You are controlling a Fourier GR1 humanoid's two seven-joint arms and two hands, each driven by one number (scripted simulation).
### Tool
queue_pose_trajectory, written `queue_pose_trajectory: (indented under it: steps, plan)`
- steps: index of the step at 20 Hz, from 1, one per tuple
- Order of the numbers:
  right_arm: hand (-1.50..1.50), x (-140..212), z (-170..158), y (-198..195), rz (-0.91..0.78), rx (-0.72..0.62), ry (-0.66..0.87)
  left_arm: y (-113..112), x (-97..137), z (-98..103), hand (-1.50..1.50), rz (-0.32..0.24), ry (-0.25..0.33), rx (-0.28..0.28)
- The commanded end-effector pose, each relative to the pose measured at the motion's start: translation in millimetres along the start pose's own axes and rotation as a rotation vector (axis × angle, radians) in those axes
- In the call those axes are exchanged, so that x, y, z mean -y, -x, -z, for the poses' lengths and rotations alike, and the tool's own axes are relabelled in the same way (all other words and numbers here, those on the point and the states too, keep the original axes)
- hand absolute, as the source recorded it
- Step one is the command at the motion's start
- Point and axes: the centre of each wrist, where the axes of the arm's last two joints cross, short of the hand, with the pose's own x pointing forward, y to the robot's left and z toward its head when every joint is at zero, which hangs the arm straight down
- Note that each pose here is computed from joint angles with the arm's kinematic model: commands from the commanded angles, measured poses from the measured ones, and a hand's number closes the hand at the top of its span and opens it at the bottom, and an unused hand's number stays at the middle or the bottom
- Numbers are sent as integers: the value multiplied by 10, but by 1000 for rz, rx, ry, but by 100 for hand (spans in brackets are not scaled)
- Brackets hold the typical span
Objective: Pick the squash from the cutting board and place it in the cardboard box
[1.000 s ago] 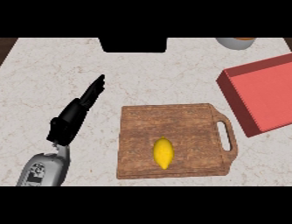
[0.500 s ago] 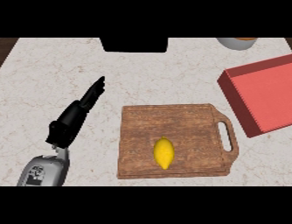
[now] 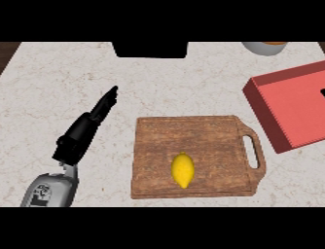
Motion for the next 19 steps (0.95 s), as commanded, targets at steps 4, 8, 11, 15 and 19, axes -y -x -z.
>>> queue_pose_trajectory:
  steps: [4,8,11,15,19]
  plan:
    - [-150,-526,131,185,154,-82,-133,-64,-54,34,0,10,-10,-3]
    - [-150,-674,155,301,273,-63,-81,46,42,12,0,3,-25,2]
    - [-150,-463,244,316,466,-38,61,60,-7,25,0,-6,-6,-1]
    - [-150,-30,83,554,680,-27,194,-89,-44,108,0,-17,-21,12]
    - [-150,156,-232,838,817,-57,266,19,-173,-8,0,-3,-1,9]
